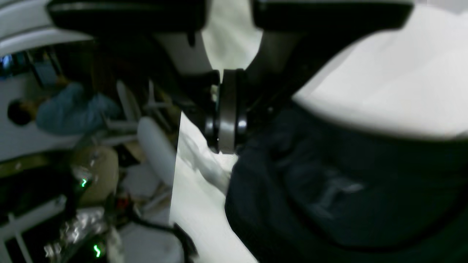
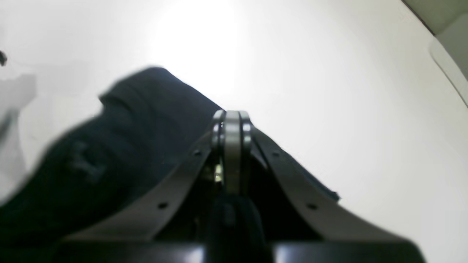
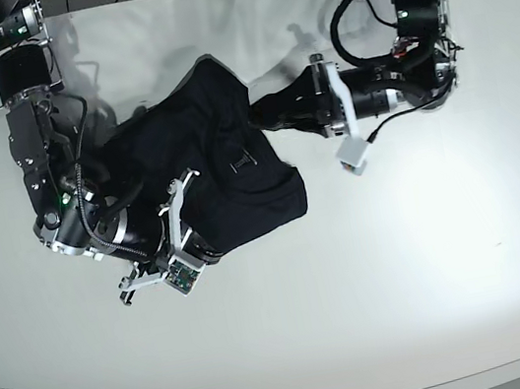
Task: Fold the T-shirt properly
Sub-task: 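Grasp the bundle with both grippers and square its edges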
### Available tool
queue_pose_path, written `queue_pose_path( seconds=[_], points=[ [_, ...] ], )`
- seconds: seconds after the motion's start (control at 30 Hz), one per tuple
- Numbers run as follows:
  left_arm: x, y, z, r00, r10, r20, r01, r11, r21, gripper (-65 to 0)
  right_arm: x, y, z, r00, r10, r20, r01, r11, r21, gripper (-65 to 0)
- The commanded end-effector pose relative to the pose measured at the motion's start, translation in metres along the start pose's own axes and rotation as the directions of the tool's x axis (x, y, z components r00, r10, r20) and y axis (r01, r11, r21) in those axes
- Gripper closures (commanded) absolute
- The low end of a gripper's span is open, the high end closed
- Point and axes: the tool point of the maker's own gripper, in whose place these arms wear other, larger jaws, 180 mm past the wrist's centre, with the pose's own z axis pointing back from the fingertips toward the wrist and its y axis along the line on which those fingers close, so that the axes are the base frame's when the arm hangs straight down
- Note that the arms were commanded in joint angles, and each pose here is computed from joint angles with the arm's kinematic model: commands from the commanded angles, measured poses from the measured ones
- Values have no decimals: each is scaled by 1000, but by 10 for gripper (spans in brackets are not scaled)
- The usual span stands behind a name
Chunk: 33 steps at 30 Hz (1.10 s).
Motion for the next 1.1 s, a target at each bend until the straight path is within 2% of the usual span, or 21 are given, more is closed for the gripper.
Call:
queue_pose_path(
  seconds=[0.0, 0.07, 0.2, 0.33, 0.4, 0.6, 0.77, 0.97, 1.07],
  points=[
    [9, -9, -10, 999, -42, 11, 43, 999, -28, 0, 17, -15, 3, 998, 13, 55, -12, 1000, -12, 0],
    [2, -17, -33, 998, -59, -21, 58, 997, -46, 0, 13, -31, -1, 999, -11, 53, 11, 1000, -5, 0],
    [-5, -24, -73, 991, -118, -60, 117, 993, -19, 0, 15, -69, -12, 997, -60, 53, 62, 997, -36, 0],
    [-8, -31, -97, 983, -164, -83, 164, 987, -5, 0, 10, -101, -20, 992, -118, 40, 120, 991, -62, 0],
    [-9, -29, -101, 979, -181, -93, 183, 983, 10, 0, -5, -109, -25, 987, -160, 3, 160, 985, -67, 0],
    [-15, -17, -98, 969, -206, -135, 216, 974, 65, 0, -69, -97, -36, 952, -285, -114, 280, 958, -56, 0],
    [-26, 14, -83, 958, -210, -197, 241, 960, 146, 0, -98, -81, -32, 929, -309, -204, 306, 951, -46, 0],
    [-40, 71, -42, 935, -169, -313, 255, 932, 257, 0, -114, -75, -1, 905, -354, -235, 360, 933, -19, 0],
    [-37, 94, -17, 932, -169, -321, 273, 910, 313, 0, -122, -54, 19, 906, -335, -259, 351, 936, 18, 0]
  ],
)
